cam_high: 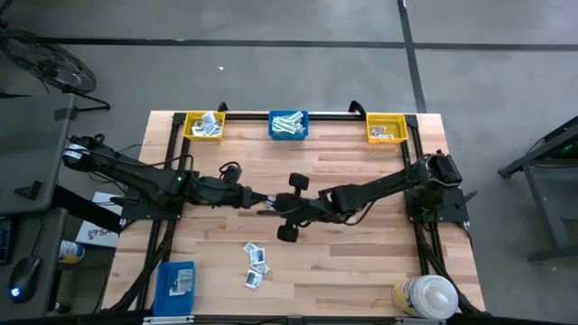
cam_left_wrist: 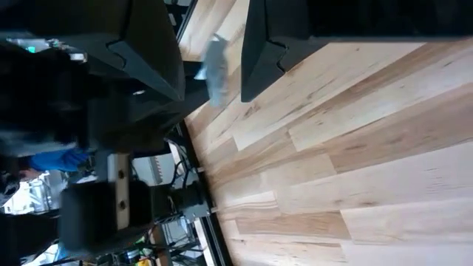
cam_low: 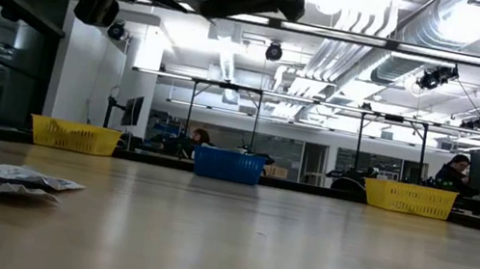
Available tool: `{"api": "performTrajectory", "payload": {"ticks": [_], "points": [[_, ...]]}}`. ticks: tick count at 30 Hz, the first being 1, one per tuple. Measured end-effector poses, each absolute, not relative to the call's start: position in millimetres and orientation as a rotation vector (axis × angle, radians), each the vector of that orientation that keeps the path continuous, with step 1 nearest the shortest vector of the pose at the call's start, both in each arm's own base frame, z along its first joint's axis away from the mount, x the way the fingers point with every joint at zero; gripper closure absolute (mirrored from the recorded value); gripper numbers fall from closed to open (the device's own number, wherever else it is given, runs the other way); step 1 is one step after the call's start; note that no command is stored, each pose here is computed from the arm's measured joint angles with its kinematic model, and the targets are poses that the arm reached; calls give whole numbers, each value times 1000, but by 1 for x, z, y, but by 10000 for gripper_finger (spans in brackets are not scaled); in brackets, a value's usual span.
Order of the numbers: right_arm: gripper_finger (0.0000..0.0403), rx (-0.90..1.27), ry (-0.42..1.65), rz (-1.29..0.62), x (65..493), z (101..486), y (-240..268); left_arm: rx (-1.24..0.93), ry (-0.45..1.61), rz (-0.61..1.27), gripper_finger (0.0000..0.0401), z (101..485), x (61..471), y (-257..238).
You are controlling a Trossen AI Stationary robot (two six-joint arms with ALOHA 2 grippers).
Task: Pick & Place First Aid Supplies
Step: Put the gray towelette pack into the left yellow bin
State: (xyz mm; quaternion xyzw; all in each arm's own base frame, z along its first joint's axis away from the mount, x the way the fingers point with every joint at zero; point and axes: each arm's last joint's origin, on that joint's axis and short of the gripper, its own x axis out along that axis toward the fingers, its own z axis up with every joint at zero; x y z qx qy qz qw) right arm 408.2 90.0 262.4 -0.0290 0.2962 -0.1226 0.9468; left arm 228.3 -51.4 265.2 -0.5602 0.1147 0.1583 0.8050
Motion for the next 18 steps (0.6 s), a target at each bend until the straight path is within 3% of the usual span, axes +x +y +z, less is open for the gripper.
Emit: {"api": "performTrajectory", "payload": {"ticks": [11, 18], "points": [[403, -46, 554, -224, 413, 267, 84, -1186, 253, 360, 279, 263, 228, -51], [403, -50, 568, -218, 413, 266, 84, -1169, 275, 372, 385, 258, 232, -52]]}}
